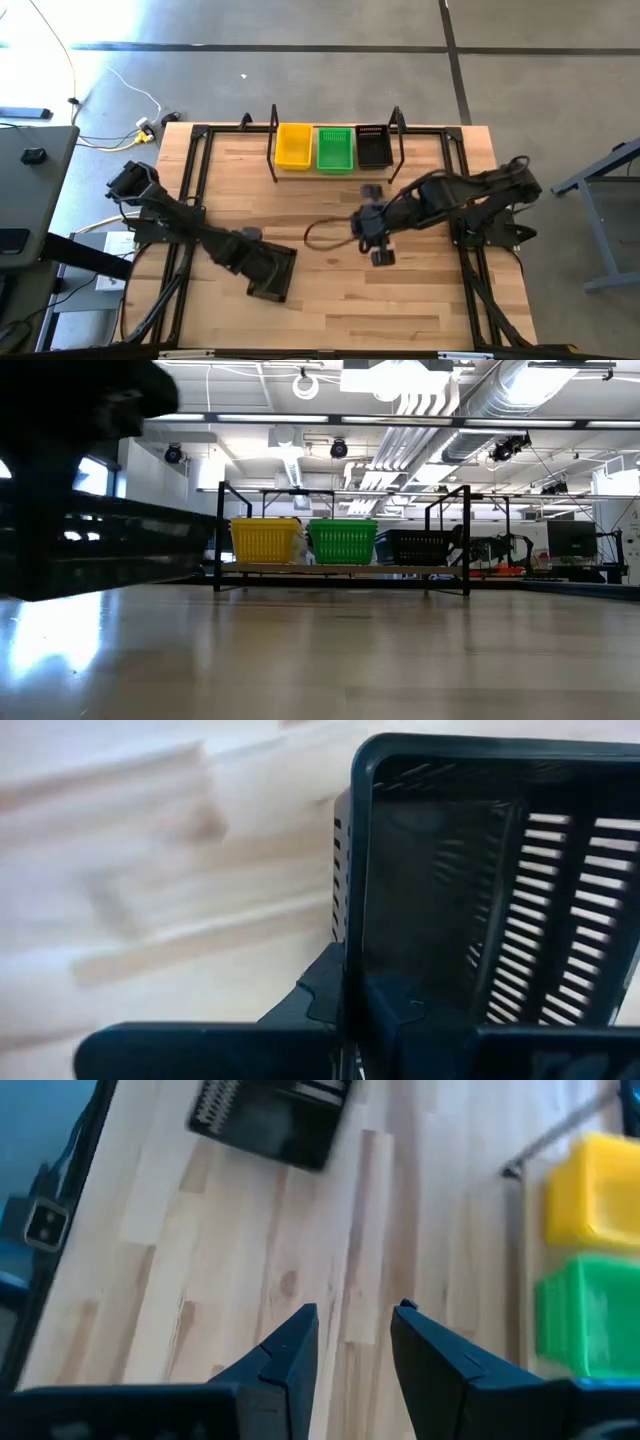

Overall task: Stack baskets on shelf by color
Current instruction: Stack the black bin on top of the black bins on the shelf

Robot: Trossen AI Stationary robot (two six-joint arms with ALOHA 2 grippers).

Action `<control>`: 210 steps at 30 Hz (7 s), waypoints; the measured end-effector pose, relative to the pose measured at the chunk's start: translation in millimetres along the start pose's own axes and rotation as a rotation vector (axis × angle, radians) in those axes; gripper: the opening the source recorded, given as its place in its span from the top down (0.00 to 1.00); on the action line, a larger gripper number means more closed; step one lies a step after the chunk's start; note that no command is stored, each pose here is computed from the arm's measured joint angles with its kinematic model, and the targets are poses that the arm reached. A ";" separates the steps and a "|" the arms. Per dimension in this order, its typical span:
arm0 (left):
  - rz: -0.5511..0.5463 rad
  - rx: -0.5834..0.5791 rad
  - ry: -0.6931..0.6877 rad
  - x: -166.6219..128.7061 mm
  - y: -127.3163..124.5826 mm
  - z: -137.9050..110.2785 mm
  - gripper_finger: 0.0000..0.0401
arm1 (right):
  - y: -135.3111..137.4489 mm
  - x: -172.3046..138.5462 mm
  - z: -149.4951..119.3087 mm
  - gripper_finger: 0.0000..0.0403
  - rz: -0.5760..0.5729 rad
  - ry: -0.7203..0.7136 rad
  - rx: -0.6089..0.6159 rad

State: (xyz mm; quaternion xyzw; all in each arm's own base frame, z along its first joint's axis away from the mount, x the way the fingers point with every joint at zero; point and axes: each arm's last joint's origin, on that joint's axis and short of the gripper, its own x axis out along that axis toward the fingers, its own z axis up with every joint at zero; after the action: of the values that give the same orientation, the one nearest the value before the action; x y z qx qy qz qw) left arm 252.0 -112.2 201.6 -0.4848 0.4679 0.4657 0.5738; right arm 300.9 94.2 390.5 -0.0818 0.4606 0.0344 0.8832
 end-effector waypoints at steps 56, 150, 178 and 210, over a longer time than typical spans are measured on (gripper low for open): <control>-0.490 0.027 0.036 3.9 -58.7 142.6 0.99 | 43.4 166.8 17.6 0.72 -0.011 0.144 -0.025; -0.622 0.612 -0.546 -100.2 29.8 238.2 0.75 | -80.0 5.5 -1.8 1.00 -0.539 0.013 0.216; -0.707 0.620 -0.787 -117.9 19.6 247.6 0.75 | -184.8 -87.8 -71.4 1.00 -0.375 0.045 -0.028; -0.616 0.638 -0.773 -112.2 30.2 256.7 0.75 | -224.3 23.7 -94.8 1.00 -0.041 0.285 0.162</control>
State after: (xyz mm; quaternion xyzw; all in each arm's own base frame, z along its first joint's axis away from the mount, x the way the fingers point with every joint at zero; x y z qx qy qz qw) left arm 229.7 136.3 332.5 -0.1970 0.1795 0.2568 0.9290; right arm 268.4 -143.6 343.1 -0.0236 0.5808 -0.0331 0.8130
